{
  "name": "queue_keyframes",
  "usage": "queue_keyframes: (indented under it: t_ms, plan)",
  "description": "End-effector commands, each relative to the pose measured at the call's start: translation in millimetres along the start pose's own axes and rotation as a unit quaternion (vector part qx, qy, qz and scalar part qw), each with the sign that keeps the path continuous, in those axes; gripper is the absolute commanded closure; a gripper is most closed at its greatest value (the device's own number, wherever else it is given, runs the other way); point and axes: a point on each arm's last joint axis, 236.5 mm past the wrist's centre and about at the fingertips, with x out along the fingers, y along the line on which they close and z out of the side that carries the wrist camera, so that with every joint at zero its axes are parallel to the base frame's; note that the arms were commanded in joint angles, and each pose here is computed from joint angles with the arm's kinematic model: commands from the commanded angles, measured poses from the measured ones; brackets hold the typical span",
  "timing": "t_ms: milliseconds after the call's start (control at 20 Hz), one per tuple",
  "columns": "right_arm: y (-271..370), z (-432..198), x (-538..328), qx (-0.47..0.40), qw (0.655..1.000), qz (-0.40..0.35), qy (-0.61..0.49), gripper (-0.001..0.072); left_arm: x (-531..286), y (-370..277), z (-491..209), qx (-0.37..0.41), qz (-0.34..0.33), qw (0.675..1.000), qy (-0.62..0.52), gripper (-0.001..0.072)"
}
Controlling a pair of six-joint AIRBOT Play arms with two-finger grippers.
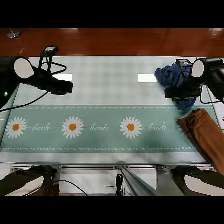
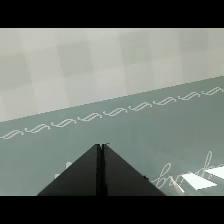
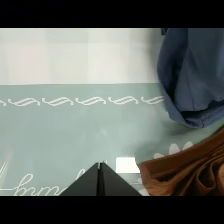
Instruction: Fold the shirts.
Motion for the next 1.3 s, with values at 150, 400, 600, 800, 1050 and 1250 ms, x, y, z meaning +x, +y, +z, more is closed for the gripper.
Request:
queue_keyframes:
  t_ms: [150,400,600,800,1050,1250]
  plan:
    - [0,0,0,-0.001,1.000,0.000,0.000,0.0680,0,0,0,0.000,0.000,1.000,0.000,0.0683]
    - [0,0,0,-0.001,1.000,0.000,0.000,0.0680,0,0,0,0.000,0.000,1.000,0.000,0.0683]
    - [0,0,0,-0.001,1.000,0.000,0.000,0.0680,0,0,0,0.000,0.000,1.000,0.000,0.0683]
    - [1,5,0,-0.001,1.000,0.002,-0.010,0.0680,0,0,0,0.000,0.000,1.000,0.000,0.0683]
    - [-7,39,-3,-0.010,0.996,-0.016,-0.083,0.0680,-1,0,24,0.000,-0.001,0.999,-0.051,0.0683]
    - [-34,100,-22,-0.014,0.974,-0.072,-0.213,0.0074,3,8,59,-0.003,0.008,0.993,-0.118,0.0609]
